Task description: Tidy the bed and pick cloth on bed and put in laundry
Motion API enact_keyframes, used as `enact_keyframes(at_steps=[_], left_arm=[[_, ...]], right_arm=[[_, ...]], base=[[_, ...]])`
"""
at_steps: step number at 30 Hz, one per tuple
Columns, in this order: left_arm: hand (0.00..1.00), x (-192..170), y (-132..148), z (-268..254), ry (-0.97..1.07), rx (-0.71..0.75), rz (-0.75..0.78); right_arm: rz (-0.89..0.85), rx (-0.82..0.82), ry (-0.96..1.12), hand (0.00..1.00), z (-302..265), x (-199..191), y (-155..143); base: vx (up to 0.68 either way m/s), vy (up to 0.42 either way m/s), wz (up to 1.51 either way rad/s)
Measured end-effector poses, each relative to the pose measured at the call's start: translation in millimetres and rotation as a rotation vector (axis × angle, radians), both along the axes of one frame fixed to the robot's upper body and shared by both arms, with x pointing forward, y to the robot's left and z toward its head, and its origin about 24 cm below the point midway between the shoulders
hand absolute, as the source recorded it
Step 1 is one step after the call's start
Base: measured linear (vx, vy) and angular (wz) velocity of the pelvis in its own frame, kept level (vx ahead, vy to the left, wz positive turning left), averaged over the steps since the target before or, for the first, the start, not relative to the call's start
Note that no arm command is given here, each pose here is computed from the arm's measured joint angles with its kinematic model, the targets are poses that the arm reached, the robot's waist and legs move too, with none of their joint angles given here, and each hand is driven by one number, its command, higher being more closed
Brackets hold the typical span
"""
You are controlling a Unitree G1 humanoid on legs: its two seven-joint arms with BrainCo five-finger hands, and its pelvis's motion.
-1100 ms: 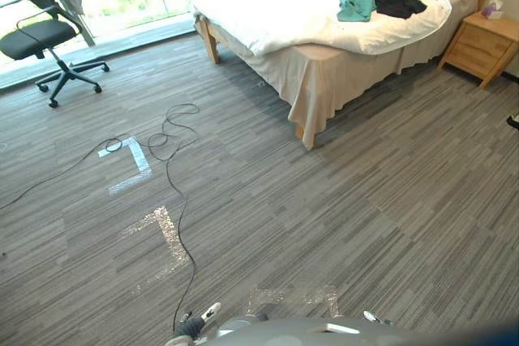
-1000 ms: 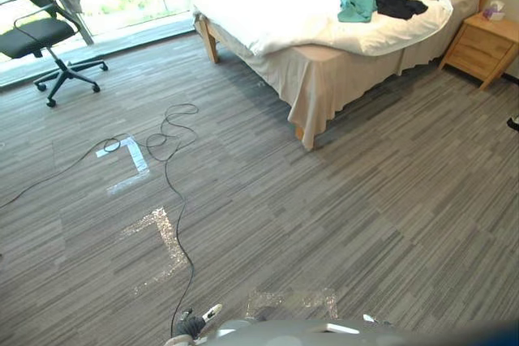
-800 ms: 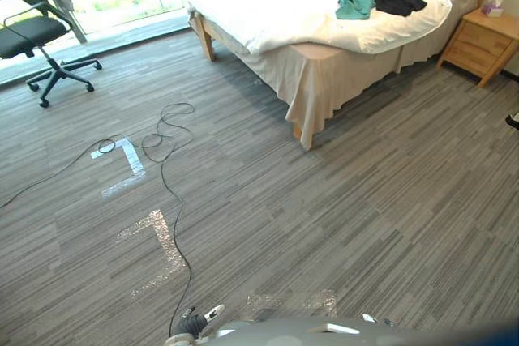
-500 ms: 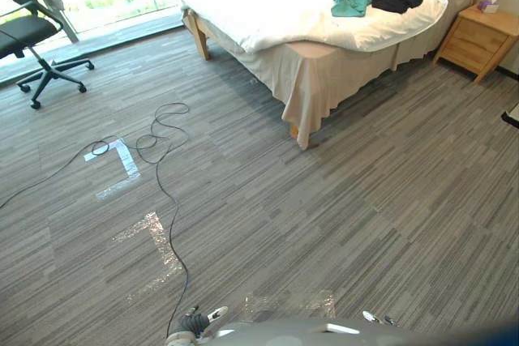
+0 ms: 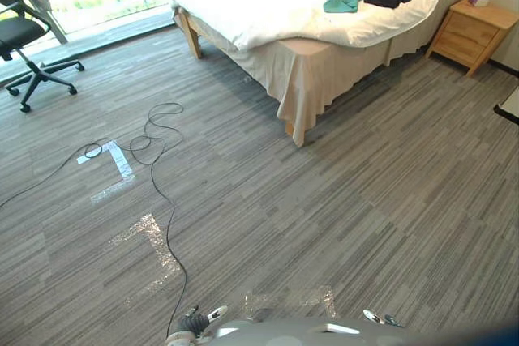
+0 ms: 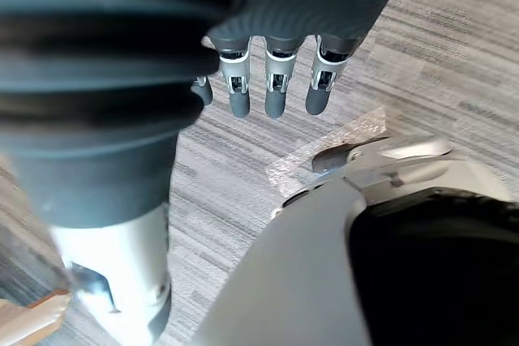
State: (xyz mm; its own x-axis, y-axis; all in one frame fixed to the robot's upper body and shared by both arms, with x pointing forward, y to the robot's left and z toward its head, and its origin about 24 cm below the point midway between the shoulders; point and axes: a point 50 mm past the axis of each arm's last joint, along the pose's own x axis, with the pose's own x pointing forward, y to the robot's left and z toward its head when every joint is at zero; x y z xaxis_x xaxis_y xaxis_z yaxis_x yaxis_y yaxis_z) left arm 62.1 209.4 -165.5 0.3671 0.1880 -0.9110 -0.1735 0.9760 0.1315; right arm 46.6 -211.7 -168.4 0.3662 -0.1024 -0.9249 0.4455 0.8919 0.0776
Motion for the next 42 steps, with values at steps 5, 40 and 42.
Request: enact_keyframes(at_steps=[5,40,42], left_arm=[[0.00,12,7,3,-0.014,0.019,-0.054],[0.00,72,-20,22,-0.328,-0.098,0.146],[0.00,68,-19,21,-0.304,-0.077,0.105]], right_arm=[[-0.129,0.058,-0.077,0.00,1,14,8],[0.101,0.160,-0.394,0.00,24,90,40],[0.126,0.133,-0.363,0.00,22,86,40]], base=[[0.00,-0.019,-0.18],[0.46,-0.092,-0.15],[0.49,0.245,0.43]])
